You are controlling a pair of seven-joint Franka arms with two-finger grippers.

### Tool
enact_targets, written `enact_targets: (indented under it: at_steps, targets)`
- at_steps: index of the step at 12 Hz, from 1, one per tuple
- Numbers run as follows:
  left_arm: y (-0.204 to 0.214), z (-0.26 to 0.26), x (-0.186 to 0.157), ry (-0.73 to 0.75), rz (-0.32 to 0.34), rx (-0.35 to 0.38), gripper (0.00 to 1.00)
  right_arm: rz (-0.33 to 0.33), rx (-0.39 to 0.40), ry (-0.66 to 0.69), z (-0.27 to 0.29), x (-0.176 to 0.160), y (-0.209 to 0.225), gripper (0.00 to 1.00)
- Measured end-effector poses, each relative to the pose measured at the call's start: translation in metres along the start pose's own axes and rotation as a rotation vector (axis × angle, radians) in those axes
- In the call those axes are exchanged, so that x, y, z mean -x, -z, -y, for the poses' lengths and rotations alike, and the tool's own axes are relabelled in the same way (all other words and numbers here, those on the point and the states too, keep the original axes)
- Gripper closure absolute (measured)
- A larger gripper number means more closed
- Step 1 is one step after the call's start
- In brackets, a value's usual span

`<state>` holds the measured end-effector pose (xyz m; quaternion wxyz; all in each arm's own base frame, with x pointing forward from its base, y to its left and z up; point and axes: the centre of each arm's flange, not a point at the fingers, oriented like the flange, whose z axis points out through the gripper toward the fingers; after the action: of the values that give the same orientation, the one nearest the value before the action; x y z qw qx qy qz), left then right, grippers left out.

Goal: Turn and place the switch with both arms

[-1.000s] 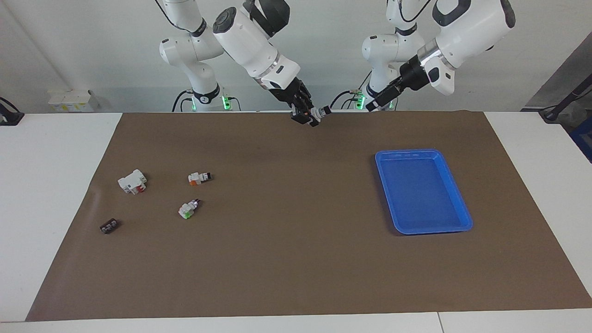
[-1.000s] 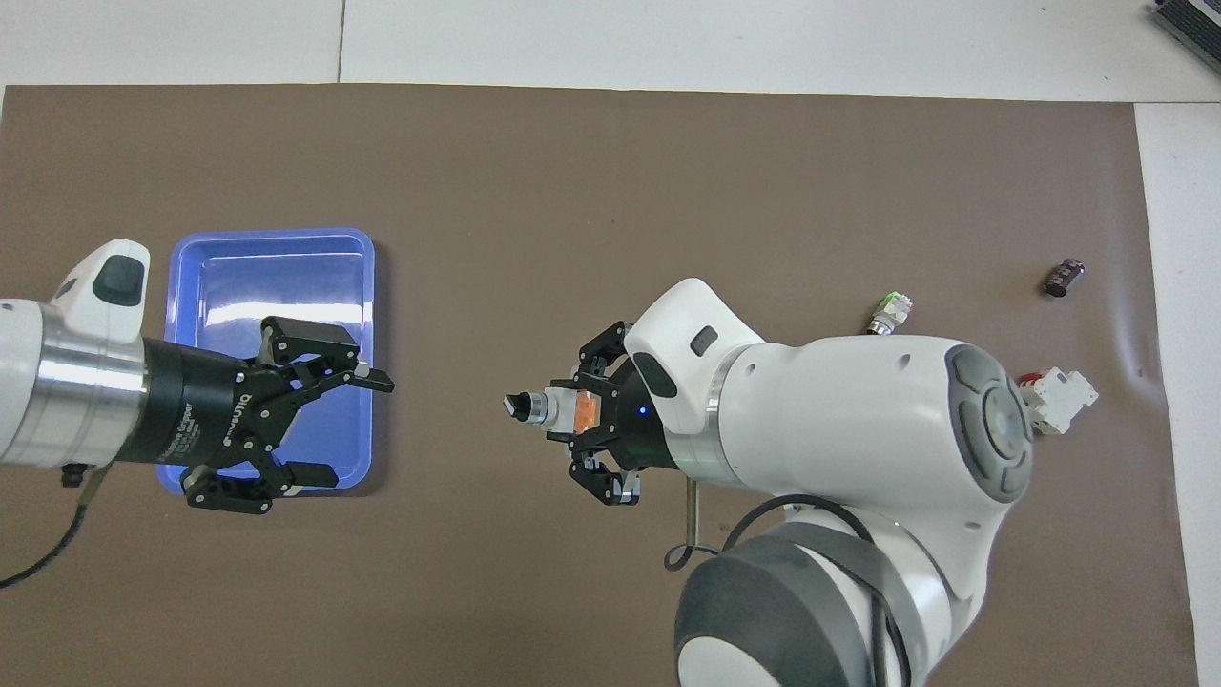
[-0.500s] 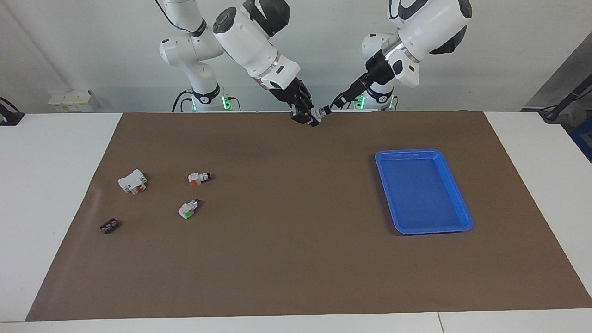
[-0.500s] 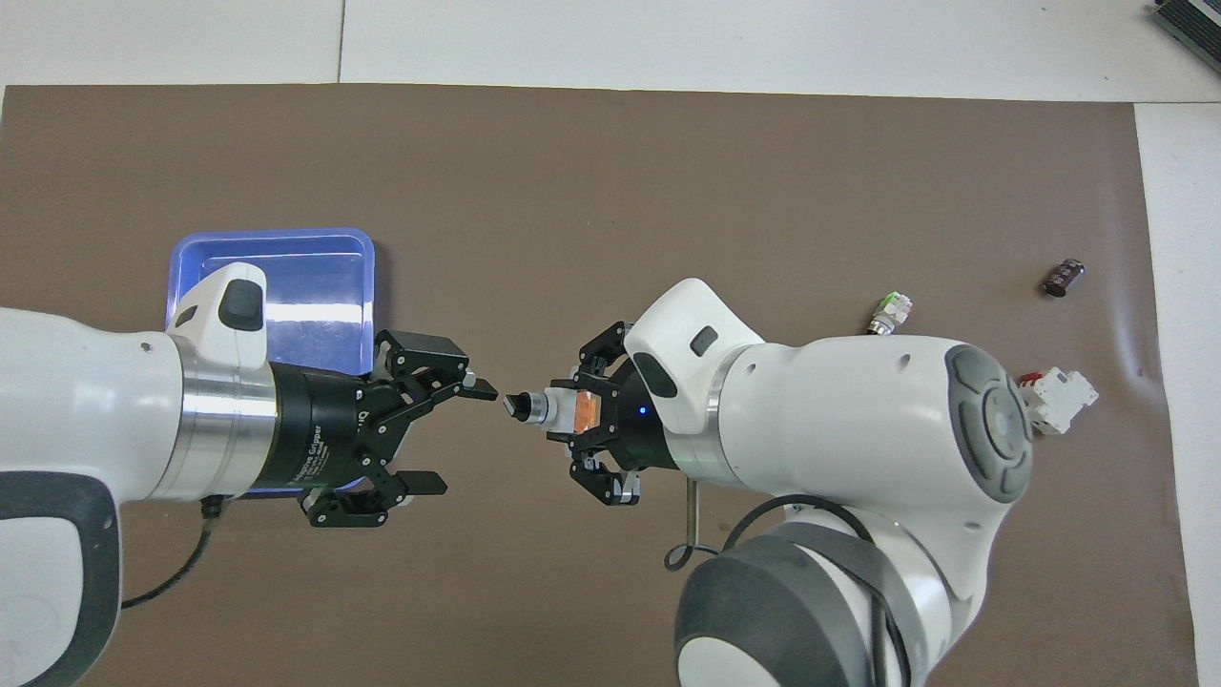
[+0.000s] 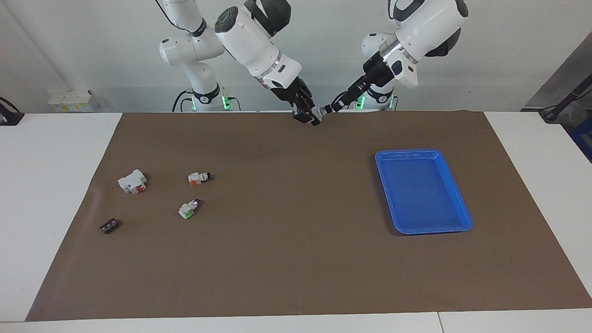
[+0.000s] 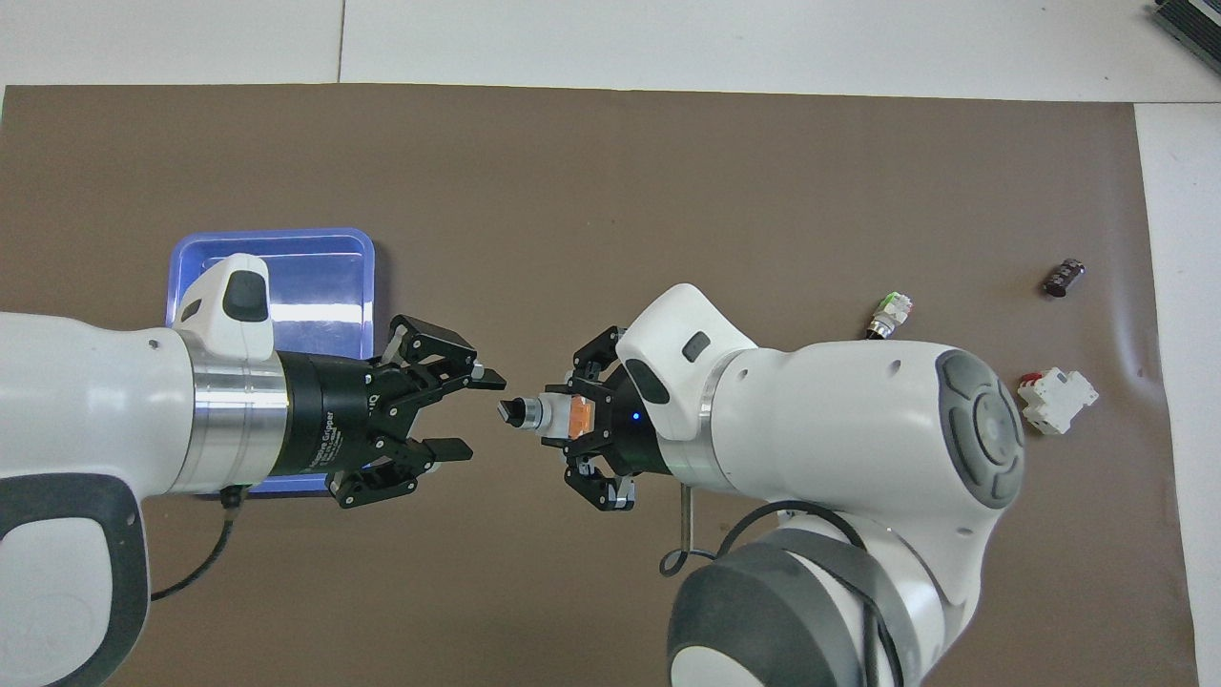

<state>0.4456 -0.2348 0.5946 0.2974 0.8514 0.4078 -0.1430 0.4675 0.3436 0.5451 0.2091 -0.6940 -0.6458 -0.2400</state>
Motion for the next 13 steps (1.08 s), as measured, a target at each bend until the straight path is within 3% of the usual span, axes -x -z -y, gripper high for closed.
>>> enact_targets:
  at_steps: [2, 3, 7, 9, 13]
  targets:
    - [-0.0052, -0.0006, 0.0015, -0.003, -0.002, 0.002, 0.39, 0.0, -0.001, 0.001, 0.0006, -0.0006, -0.0004, 0.58]
    - [-0.007, -0.0008, 0.002, -0.004, 0.0, 0.0, 0.46, 0.0, -0.001, 0.001, 0.0006, -0.0006, -0.0004, 0.58]
    - [-0.0105, -0.0011, 0.0044, -0.009, 0.004, -0.006, 0.5, 0.0, -0.001, 0.001, 0.0006, -0.0006, -0.0004, 0.58]
    - [-0.0105, -0.0013, 0.0046, -0.007, 0.007, -0.005, 0.67, 0.0, -0.001, 0.002, 0.0008, -0.0007, -0.0005, 0.58]
    - [-0.0102, -0.0021, 0.0057, -0.006, 0.02, 0.005, 0.81, 0.0, -0.001, 0.002, 0.0009, -0.0009, -0.0006, 0.58]
